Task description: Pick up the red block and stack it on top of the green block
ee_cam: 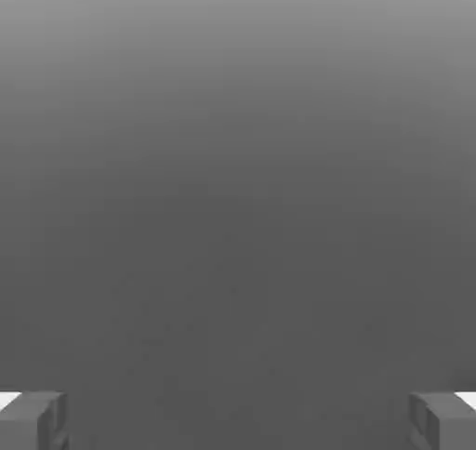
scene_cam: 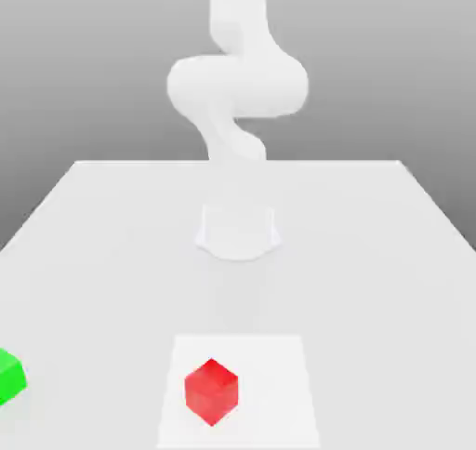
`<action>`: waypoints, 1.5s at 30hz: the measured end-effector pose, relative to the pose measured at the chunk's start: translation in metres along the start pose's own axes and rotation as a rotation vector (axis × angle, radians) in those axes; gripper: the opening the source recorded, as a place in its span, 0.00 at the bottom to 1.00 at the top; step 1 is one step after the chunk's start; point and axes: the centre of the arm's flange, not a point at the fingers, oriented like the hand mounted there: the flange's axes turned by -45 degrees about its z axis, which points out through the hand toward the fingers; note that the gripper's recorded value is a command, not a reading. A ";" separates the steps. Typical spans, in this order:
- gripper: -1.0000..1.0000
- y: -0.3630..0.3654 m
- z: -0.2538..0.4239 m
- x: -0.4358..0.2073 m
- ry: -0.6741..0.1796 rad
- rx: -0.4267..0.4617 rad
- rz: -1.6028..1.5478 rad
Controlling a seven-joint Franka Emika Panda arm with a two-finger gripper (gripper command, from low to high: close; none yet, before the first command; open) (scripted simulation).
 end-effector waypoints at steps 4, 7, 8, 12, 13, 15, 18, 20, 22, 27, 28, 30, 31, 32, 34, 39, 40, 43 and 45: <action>0.50 0.005 0.089 -0.017 -0.130 0.017 -0.137; 0.50 0.007 0.150 -0.040 -0.222 0.041 -0.235; 0.50 0.008 0.170 -0.049 -0.252 0.051 -0.268; 0.50 0.011 0.242 -0.093 -0.371 0.101 -0.395; 0.50 0.011 0.258 -0.106 -0.400 0.116 -0.427; 0.50 0.012 0.289 -0.134 -0.458 0.149 -0.489; 0.50 0.013 0.329 -0.180 -0.541 0.207 -0.579; 0.50 0.013 0.353 -0.214 -0.594 0.250 -0.638; 0.50 0.013 0.373 -0.247 -0.643 0.295 -0.693; 0.50 0.011 0.417 -0.293 -0.665 0.316 -0.718; 0.00 0.010 0.425 -0.300 -0.666 0.317 -0.718; 0.00 0.010 0.425 -0.300 -0.666 0.317 -0.718; 0.00 0.010 0.425 -0.301 -0.666 0.317 -0.718; 0.00 0.010 0.425 -0.301 -0.667 0.318 -0.718; 0.00 0.010 0.428 -0.305 -0.667 0.318 -0.718; 0.00 0.012 0.397 -0.276 -0.667 0.318 -0.719; 0.00 0.012 0.389 -0.269 -0.667 0.318 -0.718; 0.00 0.056 0.383 -0.259 -0.693 0.248 -0.516; 0.00 0.094 0.382 -0.257 -0.710 0.190 -0.349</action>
